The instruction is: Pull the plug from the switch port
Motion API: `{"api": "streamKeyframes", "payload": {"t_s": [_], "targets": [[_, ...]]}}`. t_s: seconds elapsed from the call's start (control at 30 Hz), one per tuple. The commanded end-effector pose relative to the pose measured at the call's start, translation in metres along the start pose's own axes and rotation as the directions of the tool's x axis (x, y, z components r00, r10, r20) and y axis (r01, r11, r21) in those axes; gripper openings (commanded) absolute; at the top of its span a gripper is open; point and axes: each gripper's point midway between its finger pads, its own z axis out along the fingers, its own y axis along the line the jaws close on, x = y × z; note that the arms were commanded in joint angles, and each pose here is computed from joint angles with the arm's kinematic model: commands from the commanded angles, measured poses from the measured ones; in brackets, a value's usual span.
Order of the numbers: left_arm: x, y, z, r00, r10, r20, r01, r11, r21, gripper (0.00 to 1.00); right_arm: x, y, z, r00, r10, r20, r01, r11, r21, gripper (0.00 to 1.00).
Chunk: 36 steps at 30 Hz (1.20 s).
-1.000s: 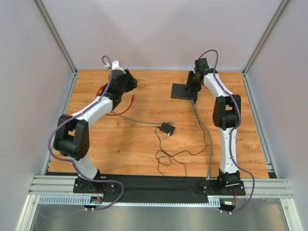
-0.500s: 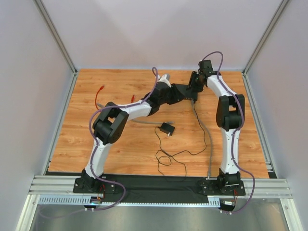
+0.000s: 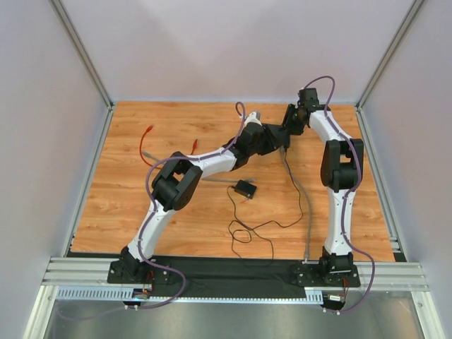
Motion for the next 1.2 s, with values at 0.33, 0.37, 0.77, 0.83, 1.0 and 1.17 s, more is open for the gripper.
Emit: {"api": "streamKeyframes", "payload": {"t_s": [0.33, 0.37, 0.77, 0.83, 1.0, 1.17], "targets": [[0.029, 0.024, 0.034, 0.989, -0.142, -0.035, 0.139, 0.987, -0.082, 0.39, 0.044, -0.036, 0.017, 0.989, 0.036, -0.143, -0.021, 0.995, 0.101, 0.44], [0.029, 0.027, 0.035, 0.987, -0.161, -0.032, 0.157, 0.983, -0.09, 0.39, 0.044, -0.036, 0.017, 0.989, 0.034, -0.144, -0.02, 0.995, 0.099, 0.44], [0.039, 0.041, 0.056, 0.956, -0.285, -0.074, 0.274, 0.953, -0.128, 0.43, 0.042, -0.04, 0.017, 0.99, 0.015, -0.137, 0.001, 0.993, 0.121, 0.44], [0.039, 0.047, 0.058, 0.945, -0.318, -0.073, 0.308, 0.943, -0.124, 0.43, 0.042, -0.039, 0.018, 0.99, 0.012, -0.143, 0.005, 0.993, 0.119, 0.44], [0.03, 0.058, 0.059, 0.934, -0.354, -0.045, 0.346, 0.929, -0.132, 0.43, 0.04, -0.05, 0.017, 0.987, -0.011, -0.159, 0.039, 0.984, 0.172, 0.43], [0.033, 0.066, 0.059, 0.909, -0.414, -0.041, 0.404, 0.902, -0.149, 0.43, 0.041, -0.047, 0.019, 0.987, -0.016, -0.162, 0.041, 0.987, 0.153, 0.43]]}}
